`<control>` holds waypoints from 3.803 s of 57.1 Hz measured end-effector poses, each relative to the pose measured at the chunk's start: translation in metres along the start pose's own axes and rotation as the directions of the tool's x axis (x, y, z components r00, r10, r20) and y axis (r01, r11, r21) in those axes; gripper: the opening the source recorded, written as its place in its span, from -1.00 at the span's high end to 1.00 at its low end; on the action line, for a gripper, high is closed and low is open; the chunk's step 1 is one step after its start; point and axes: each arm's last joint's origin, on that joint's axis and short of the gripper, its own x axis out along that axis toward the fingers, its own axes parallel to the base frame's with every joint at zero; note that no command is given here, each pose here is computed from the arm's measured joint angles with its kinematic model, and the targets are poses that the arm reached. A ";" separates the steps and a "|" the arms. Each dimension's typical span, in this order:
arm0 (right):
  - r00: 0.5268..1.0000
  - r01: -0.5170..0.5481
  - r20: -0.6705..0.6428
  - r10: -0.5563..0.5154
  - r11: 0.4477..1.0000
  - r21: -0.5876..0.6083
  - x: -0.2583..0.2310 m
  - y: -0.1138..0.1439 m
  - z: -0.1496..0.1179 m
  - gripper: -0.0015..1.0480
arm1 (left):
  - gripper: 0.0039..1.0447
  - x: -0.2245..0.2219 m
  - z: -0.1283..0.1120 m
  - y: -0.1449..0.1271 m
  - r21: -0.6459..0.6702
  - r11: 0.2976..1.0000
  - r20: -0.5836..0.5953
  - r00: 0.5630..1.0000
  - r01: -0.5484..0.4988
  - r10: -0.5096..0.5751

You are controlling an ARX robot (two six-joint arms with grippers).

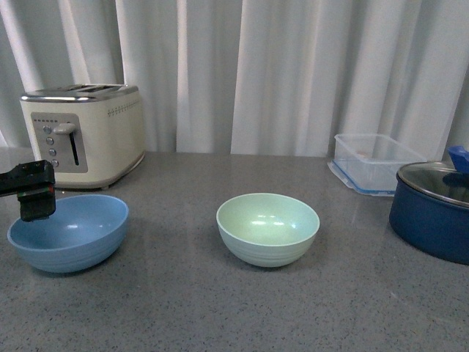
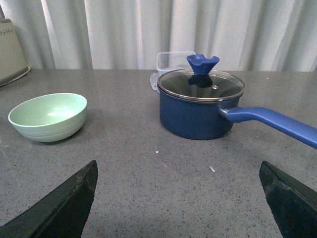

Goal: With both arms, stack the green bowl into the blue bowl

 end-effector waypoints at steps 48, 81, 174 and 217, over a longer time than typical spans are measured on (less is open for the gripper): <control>1.000 0.000 0.000 0.000 1.000 0.000 0.000 0.000 0.000 -0.81 | 0.74 0.035 0.001 -0.023 0.029 0.999 -0.025 0.999 -0.034 0.034; 1.000 0.000 0.000 0.000 1.000 0.000 0.000 0.000 0.000 -0.81 | 0.93 0.004 0.020 -0.048 -0.001 1.000 0.032 0.999 0.022 -0.022; 1.000 0.000 0.000 0.000 1.000 0.000 0.000 0.000 0.000 -0.81 | 0.93 0.033 -0.010 -0.109 0.022 0.995 -0.044 0.994 0.100 -0.099; 1.000 0.000 0.000 0.000 1.000 0.000 0.000 0.000 0.000 -0.81 | -0.87 -0.076 0.024 -0.069 -0.032 0.984 0.145 0.974 0.178 -0.171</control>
